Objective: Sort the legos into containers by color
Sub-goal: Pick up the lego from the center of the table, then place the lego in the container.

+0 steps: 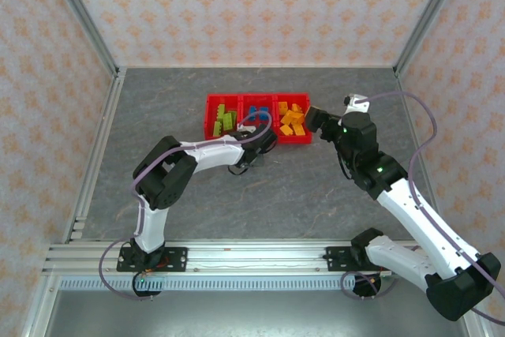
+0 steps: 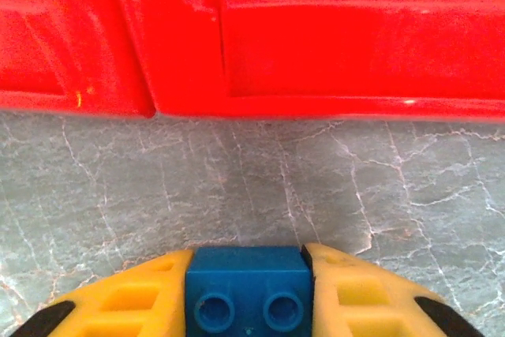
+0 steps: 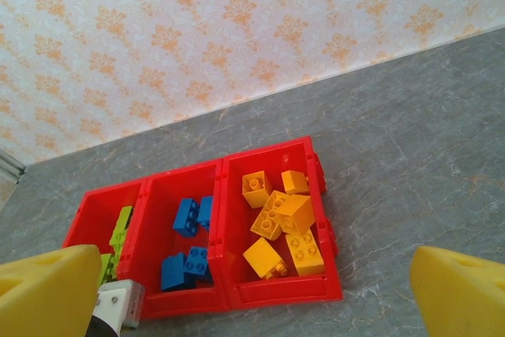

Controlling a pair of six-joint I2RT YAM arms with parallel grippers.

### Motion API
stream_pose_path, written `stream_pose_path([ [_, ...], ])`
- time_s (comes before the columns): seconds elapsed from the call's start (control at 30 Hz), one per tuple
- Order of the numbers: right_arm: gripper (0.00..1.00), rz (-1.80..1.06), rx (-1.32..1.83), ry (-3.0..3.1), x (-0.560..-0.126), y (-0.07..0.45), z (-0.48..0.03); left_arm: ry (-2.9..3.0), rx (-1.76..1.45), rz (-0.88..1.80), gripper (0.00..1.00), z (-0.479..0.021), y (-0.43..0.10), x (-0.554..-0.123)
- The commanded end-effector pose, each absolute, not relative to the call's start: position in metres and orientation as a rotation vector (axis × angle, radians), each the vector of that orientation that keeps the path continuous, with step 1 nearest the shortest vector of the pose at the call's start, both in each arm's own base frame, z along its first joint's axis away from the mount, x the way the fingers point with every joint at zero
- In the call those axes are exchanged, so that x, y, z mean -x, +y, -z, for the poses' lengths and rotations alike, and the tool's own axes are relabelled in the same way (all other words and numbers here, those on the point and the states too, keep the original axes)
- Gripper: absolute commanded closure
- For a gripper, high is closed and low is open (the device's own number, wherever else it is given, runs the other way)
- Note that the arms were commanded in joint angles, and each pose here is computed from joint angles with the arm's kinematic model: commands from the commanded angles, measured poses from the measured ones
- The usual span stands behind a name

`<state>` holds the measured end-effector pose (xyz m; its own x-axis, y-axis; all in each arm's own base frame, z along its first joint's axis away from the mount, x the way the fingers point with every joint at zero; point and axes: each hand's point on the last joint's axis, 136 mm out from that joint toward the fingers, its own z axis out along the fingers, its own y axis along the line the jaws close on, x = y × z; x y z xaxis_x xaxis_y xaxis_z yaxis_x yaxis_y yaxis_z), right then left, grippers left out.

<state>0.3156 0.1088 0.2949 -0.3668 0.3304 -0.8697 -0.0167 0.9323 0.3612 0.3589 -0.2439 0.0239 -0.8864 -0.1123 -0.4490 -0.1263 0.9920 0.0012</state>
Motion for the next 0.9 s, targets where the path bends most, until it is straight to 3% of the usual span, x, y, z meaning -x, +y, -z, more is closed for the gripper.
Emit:
stream_pose_path([
  [0.0,0.00,-0.338,-0.238,1.892,-0.313,0.102,-0.303,2.645,0.164,-0.125,0.72,-0.037,-0.234,-0.366],
  [0.4,0.00,-0.325,-0.295,1.817,-0.308,0.089,-0.330,2.402,0.144,0.029,0.72,-0.157,-0.254,-0.420],
  [0.87,0.00,-0.321,-0.315,1.832,-0.302,0.084,-0.327,2.372,0.135,-0.067,0.72,-0.145,-0.266,-0.504],
])
